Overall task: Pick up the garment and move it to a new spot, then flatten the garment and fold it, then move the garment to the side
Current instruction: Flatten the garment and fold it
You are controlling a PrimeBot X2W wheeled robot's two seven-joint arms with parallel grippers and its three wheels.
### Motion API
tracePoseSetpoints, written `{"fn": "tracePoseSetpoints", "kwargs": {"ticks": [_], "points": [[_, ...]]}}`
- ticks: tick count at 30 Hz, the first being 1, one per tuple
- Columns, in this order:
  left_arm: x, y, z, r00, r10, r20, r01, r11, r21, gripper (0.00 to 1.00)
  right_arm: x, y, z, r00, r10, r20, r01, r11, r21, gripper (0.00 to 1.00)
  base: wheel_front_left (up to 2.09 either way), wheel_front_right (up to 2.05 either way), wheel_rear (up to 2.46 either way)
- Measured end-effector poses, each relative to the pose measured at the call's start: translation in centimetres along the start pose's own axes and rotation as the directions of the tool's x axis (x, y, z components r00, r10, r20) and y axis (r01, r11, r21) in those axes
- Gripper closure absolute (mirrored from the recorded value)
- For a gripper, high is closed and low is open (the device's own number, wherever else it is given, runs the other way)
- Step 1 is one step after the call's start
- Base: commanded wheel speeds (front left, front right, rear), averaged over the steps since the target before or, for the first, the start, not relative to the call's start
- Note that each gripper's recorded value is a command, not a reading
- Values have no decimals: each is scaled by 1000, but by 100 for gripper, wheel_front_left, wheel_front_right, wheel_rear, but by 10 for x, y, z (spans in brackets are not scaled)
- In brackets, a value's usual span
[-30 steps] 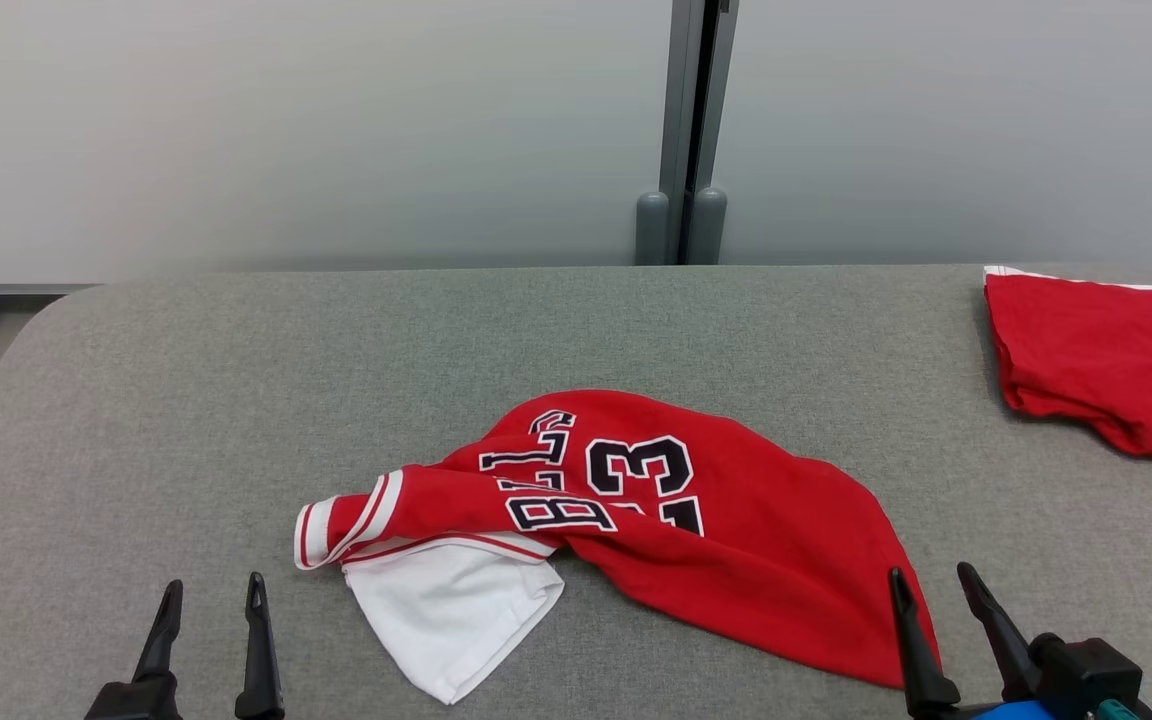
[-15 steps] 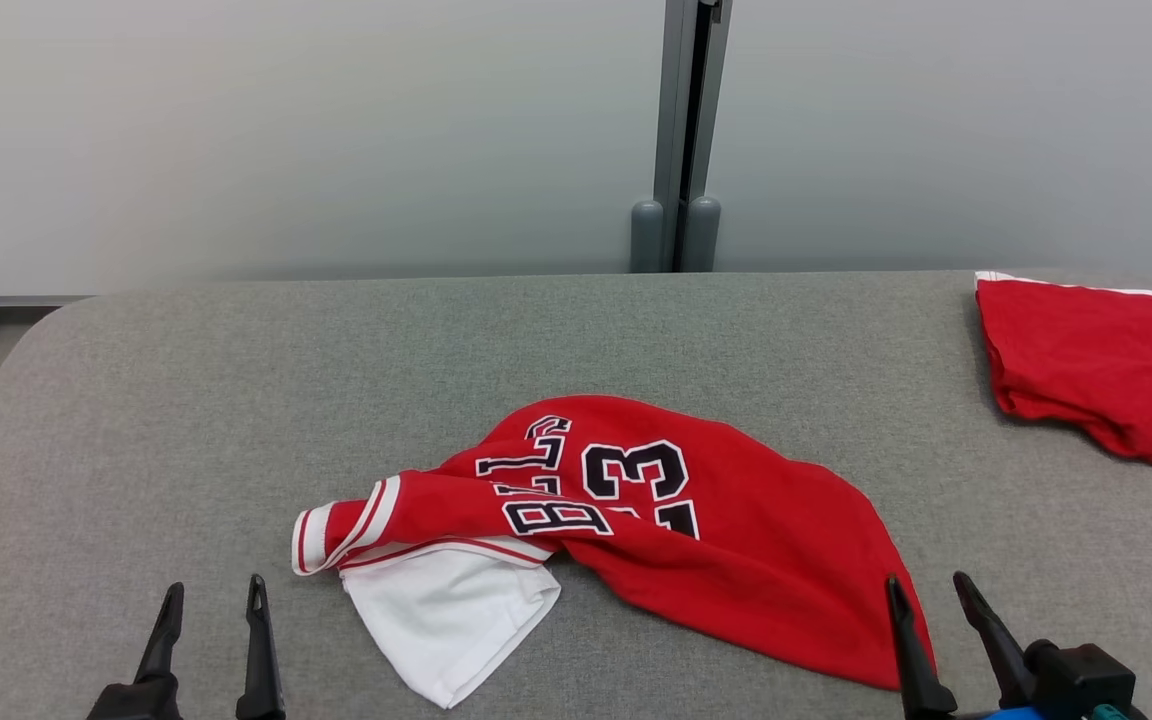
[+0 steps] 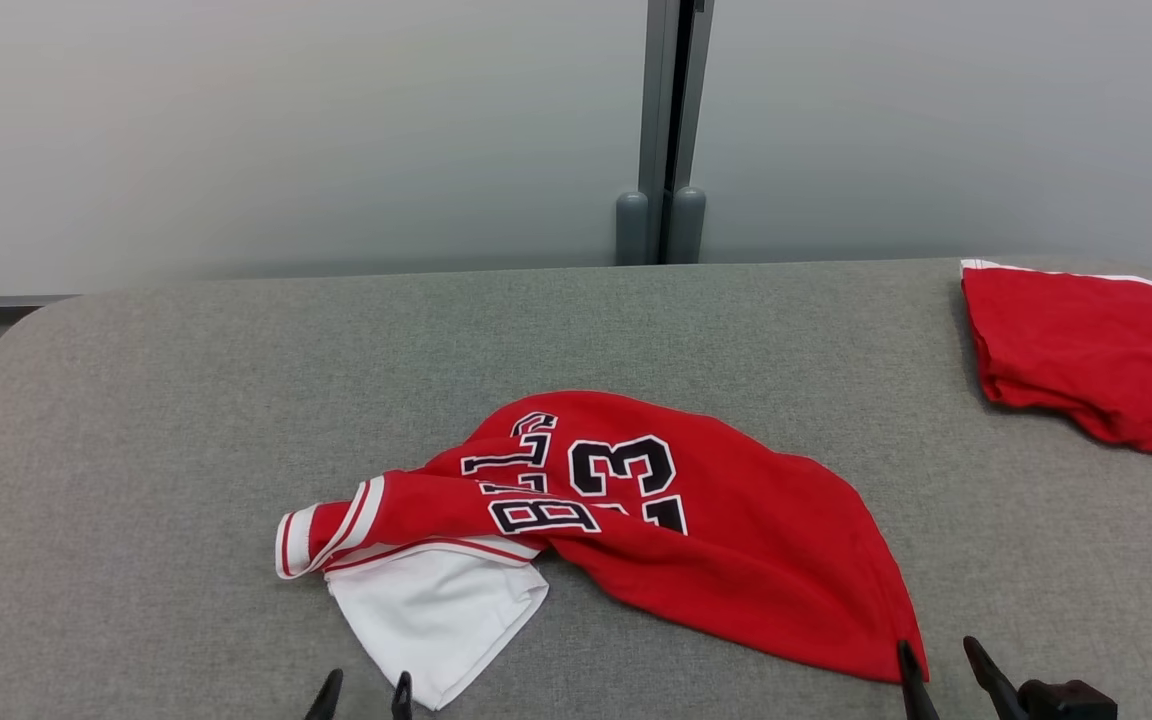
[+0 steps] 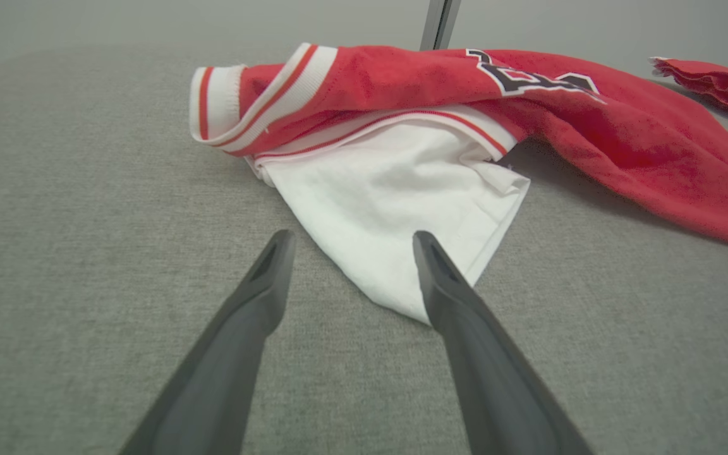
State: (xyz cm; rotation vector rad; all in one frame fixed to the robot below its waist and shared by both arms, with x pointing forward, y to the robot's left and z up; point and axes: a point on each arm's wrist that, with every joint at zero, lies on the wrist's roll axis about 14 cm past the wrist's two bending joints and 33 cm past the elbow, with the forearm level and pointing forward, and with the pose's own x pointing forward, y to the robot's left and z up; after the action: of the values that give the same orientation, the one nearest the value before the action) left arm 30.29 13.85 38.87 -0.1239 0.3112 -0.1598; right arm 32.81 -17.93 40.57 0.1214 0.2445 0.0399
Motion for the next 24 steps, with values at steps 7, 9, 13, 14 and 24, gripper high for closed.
{"fn": "tracePoseSetpoints", "kwargs": {"ticks": [7, 9, 13, 14, 24], "points": [[-2, -14, -34, 993, -36, -113, 29, 998, -58, 0, 2, 1, -12, 999, 1, -45, -1, 1000, 8, 0, 0, 0, 0], [1, -17, -37, 991, -50, -127, 43, 997, -57, 0, 2, 2, -19, 998, 4, -67, -4, 1000, 10, 0, 0, 0, 0], [8, -20, -38, 988, -60, -141, 50, 996, -78, 0, 3, 2, -29, 995, 2, -103, 0, 1000, 18, 0, 0, 0, 0], [10, -21, -38, 988, -64, -141, 52, 995, -86, 0, 4, 2, -31, 994, 2, -110, 0, 1000, 18, 0, 0, 0, 0], [24, -27, -43, 981, -85, -175, 64, 990, -124, 0, 12, 9, -42, 988, 20, -155, -13, 999, 51, 0, 0, 0, 0]]}}
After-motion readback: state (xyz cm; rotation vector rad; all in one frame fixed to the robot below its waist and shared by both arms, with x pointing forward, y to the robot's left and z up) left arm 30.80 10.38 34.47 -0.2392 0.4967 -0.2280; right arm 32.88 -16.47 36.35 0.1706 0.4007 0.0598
